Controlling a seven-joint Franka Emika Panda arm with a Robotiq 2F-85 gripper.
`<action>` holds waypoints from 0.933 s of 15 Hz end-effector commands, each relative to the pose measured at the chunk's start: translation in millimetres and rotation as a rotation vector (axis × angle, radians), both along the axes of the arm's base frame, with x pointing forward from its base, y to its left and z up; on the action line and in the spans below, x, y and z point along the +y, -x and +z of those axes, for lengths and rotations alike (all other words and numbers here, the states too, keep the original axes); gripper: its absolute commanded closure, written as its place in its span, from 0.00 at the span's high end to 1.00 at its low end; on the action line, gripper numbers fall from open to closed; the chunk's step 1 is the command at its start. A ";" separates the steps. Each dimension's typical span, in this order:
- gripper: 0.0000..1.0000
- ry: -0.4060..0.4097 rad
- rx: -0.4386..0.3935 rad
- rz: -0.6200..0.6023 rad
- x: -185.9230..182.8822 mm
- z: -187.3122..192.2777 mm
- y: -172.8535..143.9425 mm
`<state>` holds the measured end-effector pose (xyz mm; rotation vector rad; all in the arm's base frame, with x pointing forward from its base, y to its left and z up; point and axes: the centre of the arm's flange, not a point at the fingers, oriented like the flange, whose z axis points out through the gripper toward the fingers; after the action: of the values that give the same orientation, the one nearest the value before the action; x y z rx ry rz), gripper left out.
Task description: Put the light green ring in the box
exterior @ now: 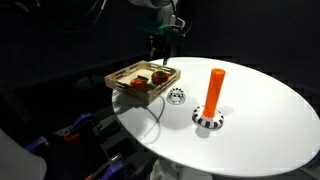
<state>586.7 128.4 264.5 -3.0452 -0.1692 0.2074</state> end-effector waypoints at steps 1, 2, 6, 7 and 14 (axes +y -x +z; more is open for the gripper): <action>1.00 -0.059 0.067 0.040 -19.1 27.5 13.9; 1.00 -0.060 0.086 0.044 -23.1 32.4 16.7; 1.00 -0.034 0.120 0.020 -40.6 61.2 31.2; 1.00 -0.019 0.100 -0.003 -44.8 70.3 34.4; 1.00 0.007 -0.014 -0.107 -61.1 122.6 55.7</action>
<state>552.1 74.6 365.6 -3.0240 -0.0779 0.2509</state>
